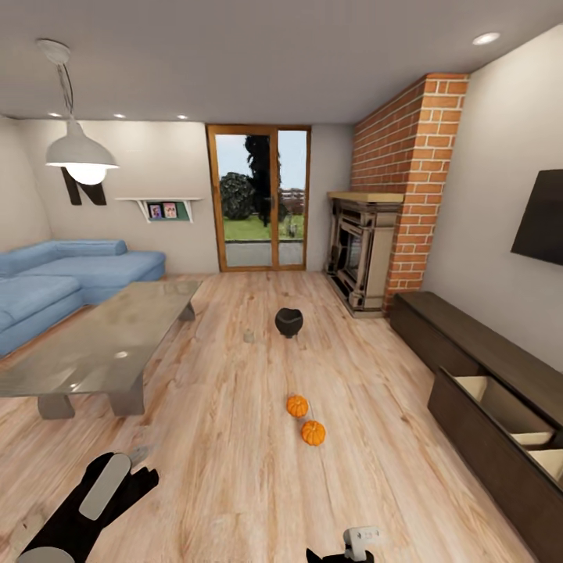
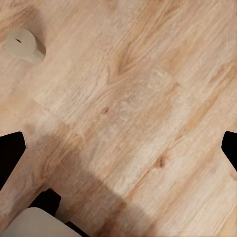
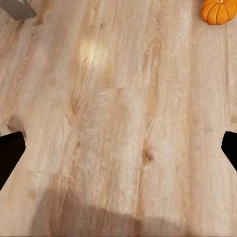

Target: Place each of the two pumpkins and all three candles from the living room inside a cabinet in the living room (use any cabinet), then make sure every cabinet is closed, and position the cauldron so it is next to a table in the living room.

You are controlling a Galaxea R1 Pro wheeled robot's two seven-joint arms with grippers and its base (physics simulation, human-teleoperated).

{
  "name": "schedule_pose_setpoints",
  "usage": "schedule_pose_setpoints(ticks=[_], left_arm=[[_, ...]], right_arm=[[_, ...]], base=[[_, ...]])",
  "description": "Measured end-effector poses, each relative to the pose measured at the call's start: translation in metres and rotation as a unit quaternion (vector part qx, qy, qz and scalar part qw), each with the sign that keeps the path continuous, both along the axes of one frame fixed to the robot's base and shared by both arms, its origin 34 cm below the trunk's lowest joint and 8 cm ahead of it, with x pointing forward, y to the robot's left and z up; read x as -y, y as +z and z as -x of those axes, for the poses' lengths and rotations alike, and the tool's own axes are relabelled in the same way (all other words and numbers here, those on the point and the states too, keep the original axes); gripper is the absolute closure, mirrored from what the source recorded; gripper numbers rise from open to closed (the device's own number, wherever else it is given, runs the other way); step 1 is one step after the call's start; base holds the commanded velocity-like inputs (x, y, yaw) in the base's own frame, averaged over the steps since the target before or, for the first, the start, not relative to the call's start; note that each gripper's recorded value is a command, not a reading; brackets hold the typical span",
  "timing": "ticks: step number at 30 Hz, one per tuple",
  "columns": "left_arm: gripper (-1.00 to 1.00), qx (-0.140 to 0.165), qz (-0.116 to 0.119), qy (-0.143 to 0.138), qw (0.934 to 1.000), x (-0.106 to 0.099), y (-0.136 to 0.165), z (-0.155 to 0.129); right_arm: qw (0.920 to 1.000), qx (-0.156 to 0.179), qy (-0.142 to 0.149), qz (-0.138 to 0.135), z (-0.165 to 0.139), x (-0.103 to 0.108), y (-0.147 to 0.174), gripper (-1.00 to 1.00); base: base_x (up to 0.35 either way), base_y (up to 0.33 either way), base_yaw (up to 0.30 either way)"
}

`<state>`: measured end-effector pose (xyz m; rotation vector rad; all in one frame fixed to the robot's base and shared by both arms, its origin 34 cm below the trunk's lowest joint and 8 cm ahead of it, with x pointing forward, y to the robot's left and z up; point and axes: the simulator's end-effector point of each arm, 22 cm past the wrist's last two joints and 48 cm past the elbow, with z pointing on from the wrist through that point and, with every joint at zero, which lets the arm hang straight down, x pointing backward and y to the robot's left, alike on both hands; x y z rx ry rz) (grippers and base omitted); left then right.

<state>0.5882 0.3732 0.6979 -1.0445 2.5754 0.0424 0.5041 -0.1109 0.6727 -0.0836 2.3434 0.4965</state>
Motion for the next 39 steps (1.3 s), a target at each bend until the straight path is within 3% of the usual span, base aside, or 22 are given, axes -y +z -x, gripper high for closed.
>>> schedule_pose_setpoints(ticks=[18,25,39], left_arm=[[-1.00,0.000,0.000,-0.001,1.0000,0.0007,0.0001,-0.0001],[-1.00,0.000,0.000,-0.002,1.0000,0.0014,-0.0001,0.0000],[-1.00,0.001,0.001,-0.002,1.0000,0.0018,0.0005,-0.0006]], right_arm=[[1.0000,-0.001,-0.004,0.003,-0.0004,0.0020,-0.0006,-1.00],[1.0000,0.000,-0.003,0.003,-0.0003,0.0019,-0.0004,-1.00],[1.0000,0.002,-0.001,0.000,-0.0009,0.0011,0.0013,-1.00]], base=[[0.012,-0.004,0.275],[0.124,-0.180,0.261],[0.196,-0.244,0.025]])
